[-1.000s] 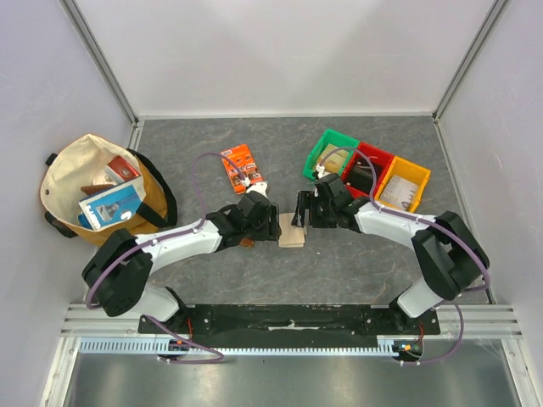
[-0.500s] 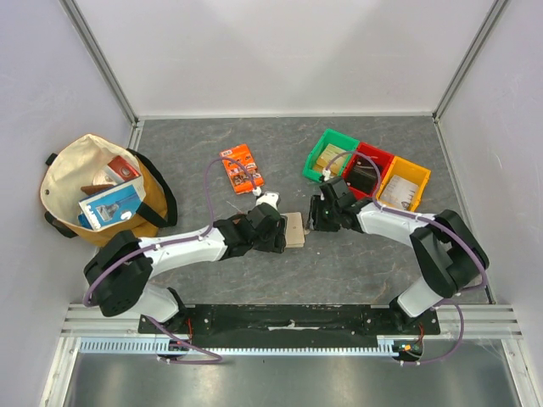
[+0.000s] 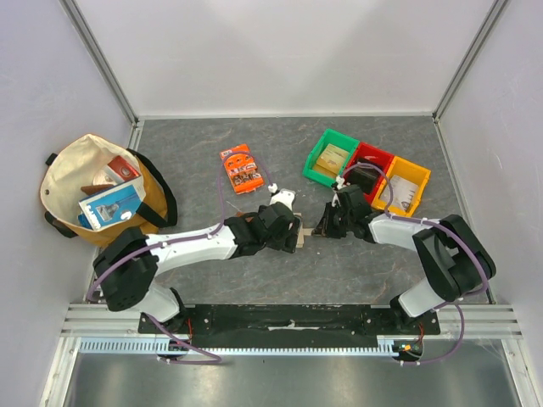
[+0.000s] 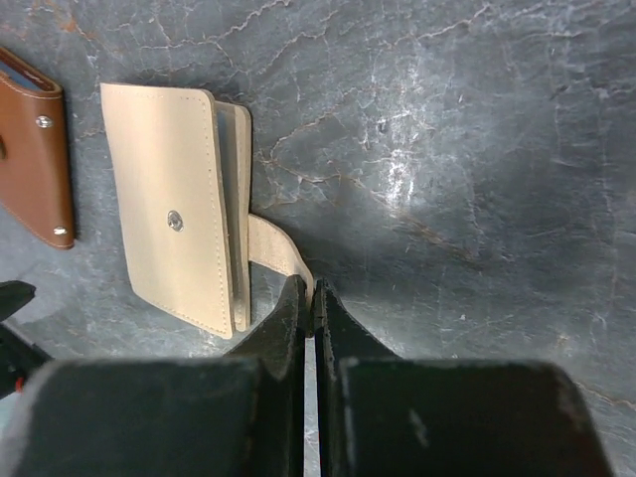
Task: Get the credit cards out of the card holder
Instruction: Open the card holder at the center of the board.
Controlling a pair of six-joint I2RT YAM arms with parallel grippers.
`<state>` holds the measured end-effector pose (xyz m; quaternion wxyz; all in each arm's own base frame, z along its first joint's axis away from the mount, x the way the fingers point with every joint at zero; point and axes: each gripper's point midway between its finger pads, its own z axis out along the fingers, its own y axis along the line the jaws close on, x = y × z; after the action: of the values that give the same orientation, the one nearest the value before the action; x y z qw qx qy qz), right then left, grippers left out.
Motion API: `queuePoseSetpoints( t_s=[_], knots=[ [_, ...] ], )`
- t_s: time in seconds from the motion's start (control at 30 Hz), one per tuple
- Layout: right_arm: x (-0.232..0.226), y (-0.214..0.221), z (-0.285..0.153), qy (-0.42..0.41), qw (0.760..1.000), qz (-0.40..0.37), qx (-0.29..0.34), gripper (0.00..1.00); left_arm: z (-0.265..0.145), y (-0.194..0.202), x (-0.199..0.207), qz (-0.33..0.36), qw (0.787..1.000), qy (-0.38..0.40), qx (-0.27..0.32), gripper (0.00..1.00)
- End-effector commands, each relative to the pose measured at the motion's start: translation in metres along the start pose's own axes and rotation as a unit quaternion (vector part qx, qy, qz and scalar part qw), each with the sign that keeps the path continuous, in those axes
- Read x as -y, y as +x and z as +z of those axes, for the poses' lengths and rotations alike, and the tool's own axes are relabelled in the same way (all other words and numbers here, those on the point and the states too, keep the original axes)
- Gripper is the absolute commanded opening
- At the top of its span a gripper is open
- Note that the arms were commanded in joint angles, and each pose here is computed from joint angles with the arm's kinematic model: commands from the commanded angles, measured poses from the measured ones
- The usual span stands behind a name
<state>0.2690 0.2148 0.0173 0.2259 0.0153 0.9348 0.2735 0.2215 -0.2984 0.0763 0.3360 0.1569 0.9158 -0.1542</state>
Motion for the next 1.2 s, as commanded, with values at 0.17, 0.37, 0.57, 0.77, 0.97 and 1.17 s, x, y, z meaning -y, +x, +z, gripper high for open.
queuePoseSetpoints(
  t_s=[0.17,0.37,0.57,0.77,0.97,1.17],
  knots=[
    [-0.008,0.01,-0.003,-0.094,0.994,0.056,-0.006,0.0,0.018,-0.021,0.011,0.069,0.995,-0.075,0.021,0.91],
    [-0.005,0.014,-0.004,-0.1,0.993,0.065,-0.009,0.0,0.038,-0.012,0.009,0.104,0.985,-0.135,-0.011,0.92],
    [-0.001,0.017,-0.004,-0.098,0.993,0.066,-0.014,0.0,0.05,-0.004,0.007,0.137,0.974,-0.177,-0.029,0.93],
    [0.0,0.018,-0.006,-0.097,0.993,0.059,-0.014,0.0,0.042,-0.009,-0.002,0.141,0.967,-0.212,-0.022,0.85],
    [0.002,0.02,-0.007,-0.093,0.994,0.049,-0.019,0.0,0.026,-0.026,0.0,0.123,0.972,-0.202,0.0,0.81],
    [0.004,0.024,-0.007,-0.09,0.995,0.039,-0.028,0.0,0.015,-0.039,-0.005,0.106,0.975,-0.195,0.008,0.78]
  ],
)
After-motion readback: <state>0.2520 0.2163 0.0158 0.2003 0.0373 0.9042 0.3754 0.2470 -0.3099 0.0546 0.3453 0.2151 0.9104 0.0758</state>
